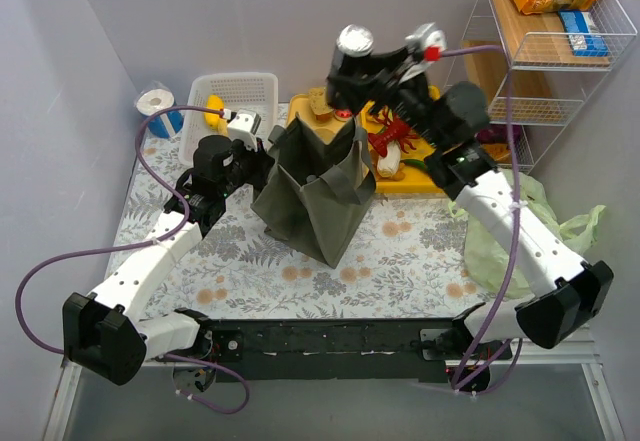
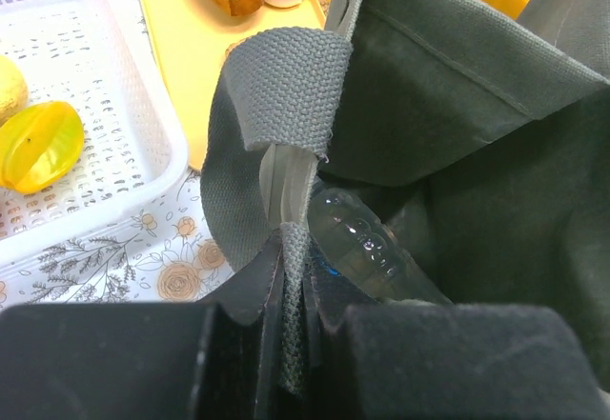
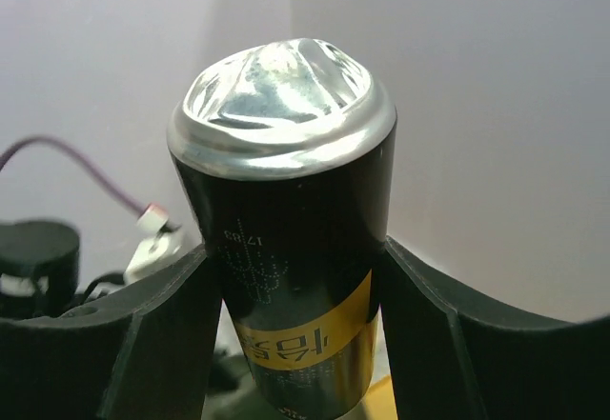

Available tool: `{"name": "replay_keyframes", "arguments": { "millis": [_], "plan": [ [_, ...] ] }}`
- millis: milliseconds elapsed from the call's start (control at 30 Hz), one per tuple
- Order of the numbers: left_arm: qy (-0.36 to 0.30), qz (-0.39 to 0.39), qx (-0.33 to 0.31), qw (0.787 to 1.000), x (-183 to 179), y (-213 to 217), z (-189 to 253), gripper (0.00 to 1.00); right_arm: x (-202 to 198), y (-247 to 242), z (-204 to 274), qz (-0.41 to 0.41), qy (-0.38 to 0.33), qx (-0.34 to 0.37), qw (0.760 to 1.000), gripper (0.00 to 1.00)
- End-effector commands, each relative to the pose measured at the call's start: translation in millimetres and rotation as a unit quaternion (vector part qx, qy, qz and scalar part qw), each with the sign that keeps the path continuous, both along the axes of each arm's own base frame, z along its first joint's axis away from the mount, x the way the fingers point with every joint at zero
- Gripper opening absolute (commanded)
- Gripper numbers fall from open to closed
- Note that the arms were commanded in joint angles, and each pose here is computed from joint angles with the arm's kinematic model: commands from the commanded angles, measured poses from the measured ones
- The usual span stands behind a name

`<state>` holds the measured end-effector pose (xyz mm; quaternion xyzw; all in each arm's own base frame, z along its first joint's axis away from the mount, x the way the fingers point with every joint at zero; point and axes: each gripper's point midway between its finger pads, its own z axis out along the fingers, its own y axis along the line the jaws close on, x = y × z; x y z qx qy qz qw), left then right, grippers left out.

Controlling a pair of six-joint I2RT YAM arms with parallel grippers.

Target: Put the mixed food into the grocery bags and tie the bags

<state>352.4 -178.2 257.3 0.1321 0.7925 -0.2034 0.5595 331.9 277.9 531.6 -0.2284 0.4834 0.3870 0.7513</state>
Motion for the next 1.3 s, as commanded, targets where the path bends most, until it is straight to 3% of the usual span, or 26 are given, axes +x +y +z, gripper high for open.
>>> {"name": "replay_keyframes", "arguments": {
  "millis": [0, 133, 233, 400, 667, 800, 933, 1000, 1133, 1267],
  "plan": [
    [-0.018, 0.0, -0.013, 1.0, -3, 1, 11, 0.0, -31, 54, -30, 0.05, 0.01, -0.018, 0.999, 0.17],
    [-0.017, 0.006, -0.007, 1.0, -1, 3, 8, 0.0, -55, 99, -80, 0.088, 0.058, -0.074, 0.992, 0.17],
    [-0.021, 0.011, -0.004, 1.0, -1, 5, 9, 0.0, -49, 108, -124, 0.078, 0.109, -0.114, 0.984, 0.17],
    [-0.024, 0.012, -0.003, 1.0, -1, 6, 9, 0.0, -23, 99, -173, 0.007, 0.191, -0.191, 0.963, 0.16],
    [-0.031, 0.014, -0.002, 0.999, -2, 8, 13, 0.0, 0, 81, -211, -0.066, 0.238, -0.286, 0.926, 0.17],
    [-0.033, 0.016, 0.0, 0.999, -2, 9, 13, 0.0, -11, 84, -240, -0.032, 0.264, -0.344, 0.901, 0.18],
    [-0.034, 0.019, 0.002, 0.999, -2, 10, 12, 0.0, -33, 81, -279, 0.018, 0.295, -0.418, 0.859, 0.18],
    [-0.035, 0.022, 0.005, 0.999, -1, 11, 12, 0.0, -42, 73, -309, 0.019, 0.323, -0.456, 0.829, 0.18],
    [-0.036, 0.027, 0.008, 0.999, 0, 13, 11, 0.0, -56, 65, -356, 0.005, 0.357, -0.491, 0.795, 0.17],
    [-0.037, 0.025, 0.009, 0.999, 0, 13, 10, 0.0, -58, 71, -374, 0.01, 0.373, -0.473, 0.798, 0.19]
  ]
}}
